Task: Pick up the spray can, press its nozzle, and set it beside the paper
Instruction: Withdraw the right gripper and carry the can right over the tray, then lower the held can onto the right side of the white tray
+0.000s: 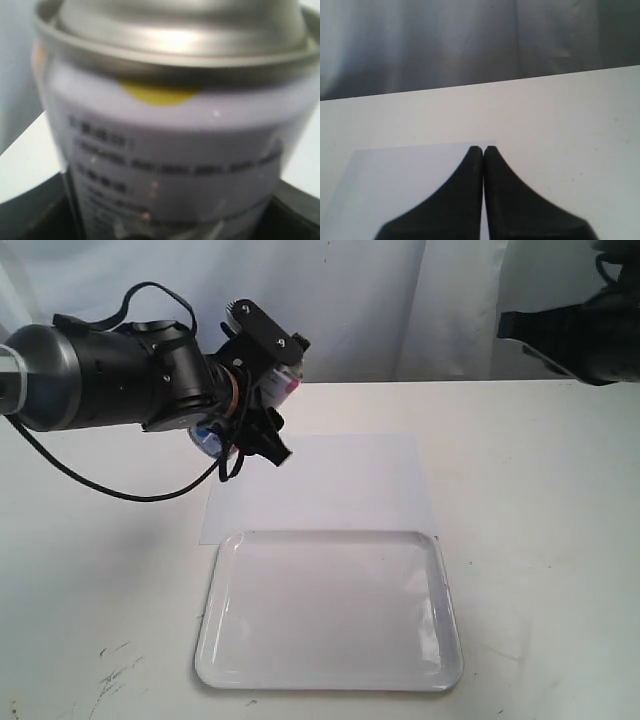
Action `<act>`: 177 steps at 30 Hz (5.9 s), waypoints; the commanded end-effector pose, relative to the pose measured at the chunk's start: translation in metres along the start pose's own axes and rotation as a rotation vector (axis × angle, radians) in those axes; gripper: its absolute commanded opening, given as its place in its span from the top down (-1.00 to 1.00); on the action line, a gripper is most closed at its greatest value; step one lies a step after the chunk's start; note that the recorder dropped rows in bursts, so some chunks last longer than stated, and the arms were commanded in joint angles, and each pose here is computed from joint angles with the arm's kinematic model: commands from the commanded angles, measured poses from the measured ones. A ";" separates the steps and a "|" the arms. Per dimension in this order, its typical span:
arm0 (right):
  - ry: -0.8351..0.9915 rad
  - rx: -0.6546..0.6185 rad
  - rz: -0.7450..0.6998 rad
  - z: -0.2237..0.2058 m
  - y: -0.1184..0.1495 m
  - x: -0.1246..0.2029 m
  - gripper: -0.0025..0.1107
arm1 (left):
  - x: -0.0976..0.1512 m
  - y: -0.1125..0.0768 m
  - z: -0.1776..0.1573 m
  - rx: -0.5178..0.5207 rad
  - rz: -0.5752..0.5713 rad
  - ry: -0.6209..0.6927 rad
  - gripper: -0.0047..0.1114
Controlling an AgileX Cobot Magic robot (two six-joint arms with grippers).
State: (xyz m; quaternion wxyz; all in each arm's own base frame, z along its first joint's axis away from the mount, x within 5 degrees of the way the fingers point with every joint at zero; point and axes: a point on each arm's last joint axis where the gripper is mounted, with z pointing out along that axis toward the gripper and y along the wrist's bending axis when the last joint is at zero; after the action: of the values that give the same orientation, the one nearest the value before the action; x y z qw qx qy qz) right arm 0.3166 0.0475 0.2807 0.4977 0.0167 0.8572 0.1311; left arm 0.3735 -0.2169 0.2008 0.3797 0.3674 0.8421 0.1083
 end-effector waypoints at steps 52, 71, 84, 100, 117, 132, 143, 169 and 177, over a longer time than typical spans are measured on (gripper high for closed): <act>-0.319 0.190 -0.114 -0.159 -0.034 0.129 0.96 | 0.000 -0.013 -0.113 0.318 -0.327 -0.513 0.92; -0.318 0.185 -0.097 -0.159 -0.034 0.129 0.96 | 0.047 -0.058 -0.141 0.649 -0.198 -0.798 0.92; -0.318 0.185 -0.097 -0.159 -0.034 0.129 0.96 | 0.059 -0.093 -0.098 0.828 -0.176 -0.789 0.92; -0.318 0.185 -0.097 -0.159 -0.034 0.129 0.96 | 0.051 -0.106 -0.063 0.860 -0.171 -0.785 0.92; -0.318 0.184 -0.095 -0.159 -0.034 0.129 0.96 | 0.042 -0.127 -0.007 0.884 -0.107 -0.756 0.92; -0.318 0.184 -0.095 -0.159 -0.034 0.129 0.96 | 0.043 -0.139 0.026 0.883 -0.127 -0.724 0.92; -0.318 0.184 -0.095 -0.159 -0.034 0.129 0.96 | 0.050 -0.143 0.038 0.847 -0.152 -0.715 0.92; -0.321 0.187 -0.095 -0.159 -0.034 0.129 0.96 | 0.050 -0.140 0.034 0.850 -0.115 -0.613 0.44; -0.321 0.187 -0.095 -0.159 -0.034 0.129 0.96 | 0.045 -0.134 0.034 0.807 -0.192 -0.614 -0.55</act>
State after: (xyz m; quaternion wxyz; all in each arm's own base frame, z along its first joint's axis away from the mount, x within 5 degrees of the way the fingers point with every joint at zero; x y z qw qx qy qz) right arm 0.1193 0.0025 0.2386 0.6293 0.0377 0.7759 0.0222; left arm 0.3031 -0.2812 0.0802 0.4300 0.4393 0.7000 -0.3635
